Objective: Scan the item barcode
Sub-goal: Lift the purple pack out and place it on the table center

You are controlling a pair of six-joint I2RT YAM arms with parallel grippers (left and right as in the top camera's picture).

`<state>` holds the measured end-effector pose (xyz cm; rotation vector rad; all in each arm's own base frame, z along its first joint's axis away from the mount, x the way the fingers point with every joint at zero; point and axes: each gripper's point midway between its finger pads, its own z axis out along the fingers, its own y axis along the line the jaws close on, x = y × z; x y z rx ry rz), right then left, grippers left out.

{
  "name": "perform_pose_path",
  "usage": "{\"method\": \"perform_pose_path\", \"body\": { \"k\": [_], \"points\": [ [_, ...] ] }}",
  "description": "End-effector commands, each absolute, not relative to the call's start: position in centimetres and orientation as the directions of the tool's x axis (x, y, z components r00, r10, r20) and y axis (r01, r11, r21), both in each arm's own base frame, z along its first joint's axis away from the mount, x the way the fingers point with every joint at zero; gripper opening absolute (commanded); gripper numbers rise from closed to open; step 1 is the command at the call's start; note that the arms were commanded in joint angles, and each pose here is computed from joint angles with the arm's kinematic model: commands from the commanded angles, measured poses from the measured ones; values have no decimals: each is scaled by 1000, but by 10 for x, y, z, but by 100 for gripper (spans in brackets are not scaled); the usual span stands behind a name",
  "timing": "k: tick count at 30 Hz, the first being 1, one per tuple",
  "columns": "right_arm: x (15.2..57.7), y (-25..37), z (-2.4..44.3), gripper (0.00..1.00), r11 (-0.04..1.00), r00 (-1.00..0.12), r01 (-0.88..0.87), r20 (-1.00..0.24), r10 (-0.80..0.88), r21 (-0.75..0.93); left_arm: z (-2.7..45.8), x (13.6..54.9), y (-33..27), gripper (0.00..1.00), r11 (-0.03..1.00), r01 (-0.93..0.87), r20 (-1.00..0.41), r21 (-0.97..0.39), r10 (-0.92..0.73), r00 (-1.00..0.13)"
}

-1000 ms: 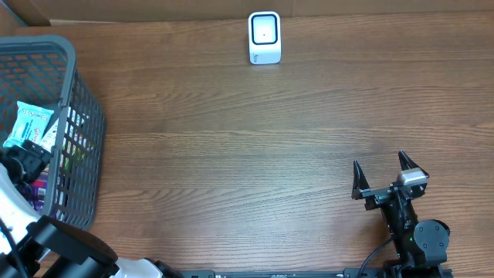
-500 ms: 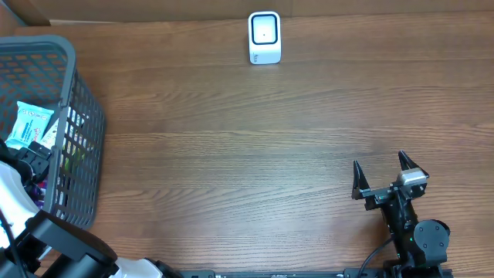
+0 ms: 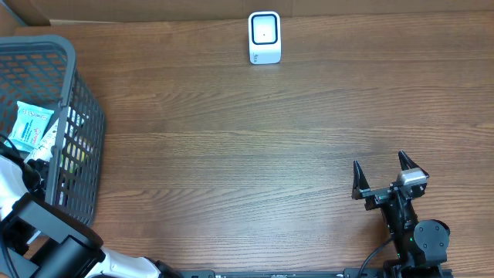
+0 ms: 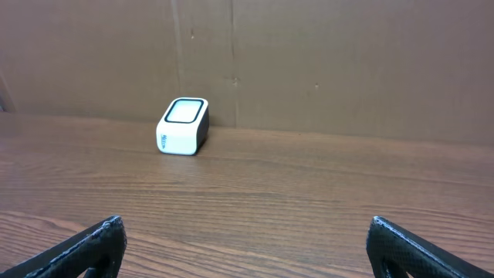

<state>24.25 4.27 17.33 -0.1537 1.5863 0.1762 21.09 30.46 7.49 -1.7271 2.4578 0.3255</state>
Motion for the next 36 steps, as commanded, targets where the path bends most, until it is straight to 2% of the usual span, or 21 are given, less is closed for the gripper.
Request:
{"method": "perform_pose_path", "body": {
  "k": [1,5,8,15,26,32,36],
  "points": [
    [242,43,172,100,978,-17,-207,-1000,9,12,65,205,311,41,292,-946,-221,142,-922,-318],
    [242,43,172,100,978,-17,-207,-1000,9,12,66,207,313,15,291,-947,-230,135,-920,-316],
    [242,43,172,100,978,-17,-207,-1000,9,13,67,211,312,4,296,-948,-229,117,-921,-315],
    [242,43,172,100,978,-17,-207,-1000,9,12,100,240,313,4,327,-945,-236,-17,-920,-314],
    [242,43,172,100,978,-17,-207,-1000,9,12,251,305,309,4,440,-860,-401,-257,-859,-320],
    [242,43,172,100,978,-18,-207,-1000,9,12,341,350,258,4,629,-650,-519,-427,-759,-393],
    [242,43,172,100,978,-17,-206,-1000,9,13,393,377,184,4,788,-425,-616,-446,-614,-493]
  ]
}}
